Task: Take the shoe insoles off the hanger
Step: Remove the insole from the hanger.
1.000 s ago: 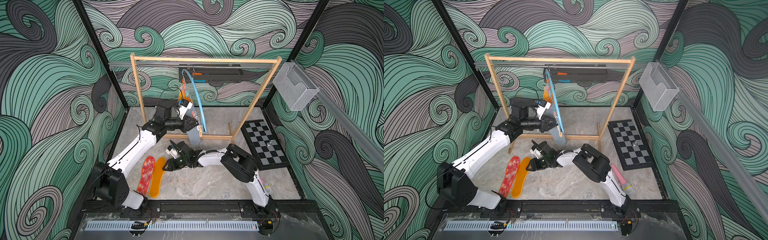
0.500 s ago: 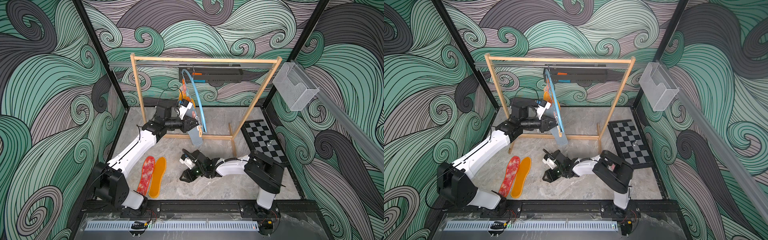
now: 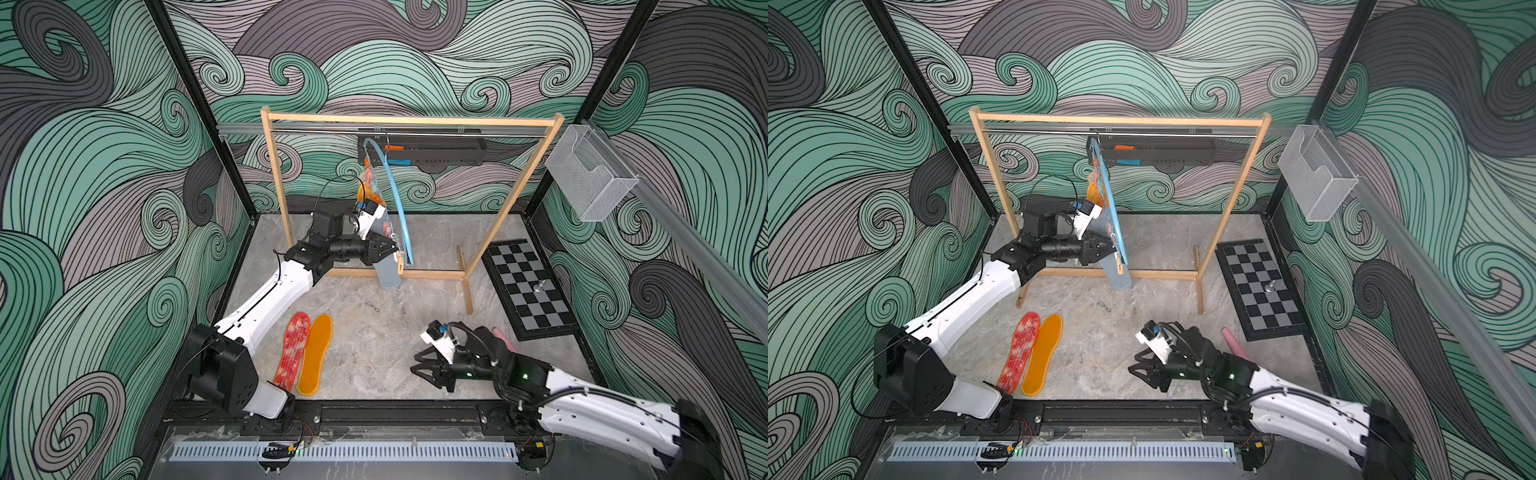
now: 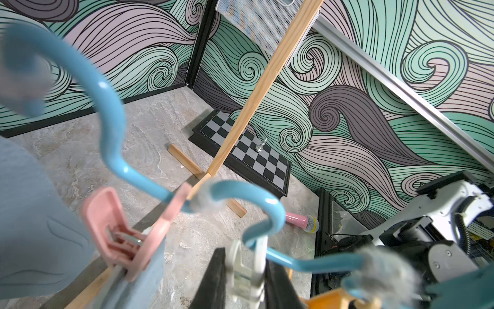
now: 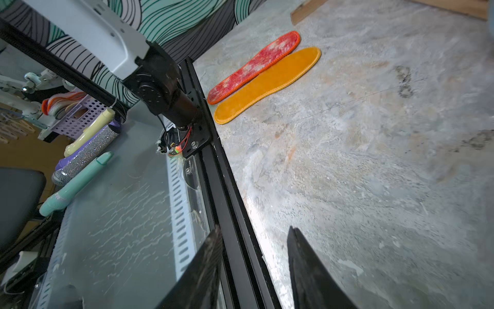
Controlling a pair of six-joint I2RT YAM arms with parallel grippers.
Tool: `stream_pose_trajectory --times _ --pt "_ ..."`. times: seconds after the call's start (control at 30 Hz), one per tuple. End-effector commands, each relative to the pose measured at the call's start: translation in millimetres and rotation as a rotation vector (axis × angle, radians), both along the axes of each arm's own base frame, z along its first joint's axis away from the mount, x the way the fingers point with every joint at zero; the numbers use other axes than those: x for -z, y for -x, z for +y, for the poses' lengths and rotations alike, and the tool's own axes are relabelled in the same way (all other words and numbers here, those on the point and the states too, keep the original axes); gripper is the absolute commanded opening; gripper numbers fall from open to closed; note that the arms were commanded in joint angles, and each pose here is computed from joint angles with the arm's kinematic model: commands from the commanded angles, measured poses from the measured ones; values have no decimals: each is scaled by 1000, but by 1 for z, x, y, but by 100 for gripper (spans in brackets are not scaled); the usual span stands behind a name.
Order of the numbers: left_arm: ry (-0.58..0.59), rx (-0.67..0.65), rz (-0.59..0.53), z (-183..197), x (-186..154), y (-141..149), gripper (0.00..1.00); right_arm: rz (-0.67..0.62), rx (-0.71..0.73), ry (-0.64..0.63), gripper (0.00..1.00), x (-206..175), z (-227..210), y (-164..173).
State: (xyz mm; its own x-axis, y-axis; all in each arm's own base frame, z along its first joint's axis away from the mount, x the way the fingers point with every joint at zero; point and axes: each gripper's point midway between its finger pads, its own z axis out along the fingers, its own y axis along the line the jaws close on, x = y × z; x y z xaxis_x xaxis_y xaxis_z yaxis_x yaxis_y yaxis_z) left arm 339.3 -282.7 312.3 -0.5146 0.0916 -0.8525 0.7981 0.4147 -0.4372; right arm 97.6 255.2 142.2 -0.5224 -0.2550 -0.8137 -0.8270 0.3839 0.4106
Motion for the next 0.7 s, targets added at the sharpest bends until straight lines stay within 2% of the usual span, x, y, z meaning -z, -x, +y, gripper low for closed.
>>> stream_pose_trajectory --times 0.0,0.1,0.2,0.5,0.57,0.67 --pt "24 5 -42 4 -16 2 0 -44 46 49 42 20 -28 4" --pt "21 2 -36 4 -14 2 0 -86 40 -51 42 9 -34 10" --pt "21 1 -35 4 -14 1 0 -138 71 -95 41 3 -41 7" --pt "16 -11 -43 6 -14 1 0 -134 70 -84 41 5 -40 7" --pt "9 -16 -42 7 -11 1 7 -128 68 -74 41 6 -40 7" --pt "-5 -16 -36 8 -5 1 27 -127 71 -69 41 6 -39 6"
